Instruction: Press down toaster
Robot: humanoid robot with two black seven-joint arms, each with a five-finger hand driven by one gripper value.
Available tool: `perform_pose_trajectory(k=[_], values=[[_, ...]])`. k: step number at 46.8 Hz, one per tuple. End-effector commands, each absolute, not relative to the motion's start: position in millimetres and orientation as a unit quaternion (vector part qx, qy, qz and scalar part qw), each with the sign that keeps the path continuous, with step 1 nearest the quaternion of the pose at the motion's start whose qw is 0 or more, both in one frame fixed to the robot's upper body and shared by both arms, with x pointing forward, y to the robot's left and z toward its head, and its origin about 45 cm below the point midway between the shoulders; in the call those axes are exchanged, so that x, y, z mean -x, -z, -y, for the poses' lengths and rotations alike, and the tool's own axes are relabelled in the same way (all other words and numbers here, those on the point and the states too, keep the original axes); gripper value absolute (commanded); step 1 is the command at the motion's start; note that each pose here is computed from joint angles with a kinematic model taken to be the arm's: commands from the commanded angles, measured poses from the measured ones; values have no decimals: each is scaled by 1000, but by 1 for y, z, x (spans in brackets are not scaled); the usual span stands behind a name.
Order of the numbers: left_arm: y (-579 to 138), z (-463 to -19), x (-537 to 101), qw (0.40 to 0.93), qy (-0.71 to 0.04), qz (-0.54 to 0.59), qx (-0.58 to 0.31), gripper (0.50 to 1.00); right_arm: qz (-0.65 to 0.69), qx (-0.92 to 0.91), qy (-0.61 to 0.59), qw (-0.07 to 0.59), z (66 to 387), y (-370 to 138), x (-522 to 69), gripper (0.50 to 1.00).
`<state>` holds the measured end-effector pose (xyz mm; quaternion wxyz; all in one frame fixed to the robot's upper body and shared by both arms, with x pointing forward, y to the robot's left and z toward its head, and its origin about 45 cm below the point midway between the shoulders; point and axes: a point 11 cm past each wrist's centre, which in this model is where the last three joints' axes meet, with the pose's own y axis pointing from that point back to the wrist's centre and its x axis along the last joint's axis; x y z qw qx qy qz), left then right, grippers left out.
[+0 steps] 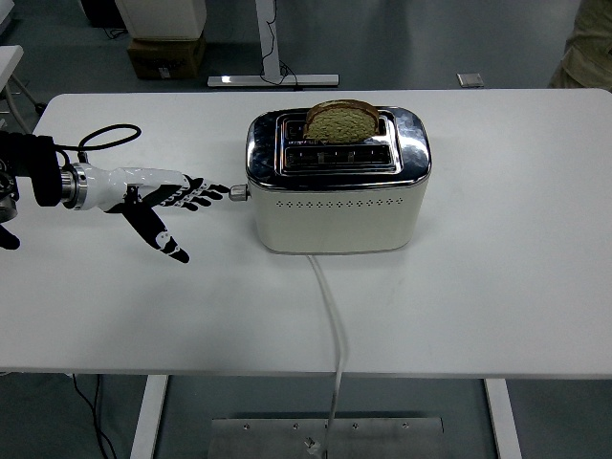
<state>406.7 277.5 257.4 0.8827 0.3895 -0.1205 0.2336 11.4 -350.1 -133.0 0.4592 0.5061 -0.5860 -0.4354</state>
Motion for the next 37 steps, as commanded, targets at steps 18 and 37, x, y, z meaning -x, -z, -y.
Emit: perform_pose_trajectory(k=[18,37], values=[[-253,-275,-410,883,-236,115,-389,1000,586,-506,435,459,350,133,-11,1000],[-250,-269,-411,886,-232,114,-385,1000,586,-507,436,459,350,133,-11,1000]])
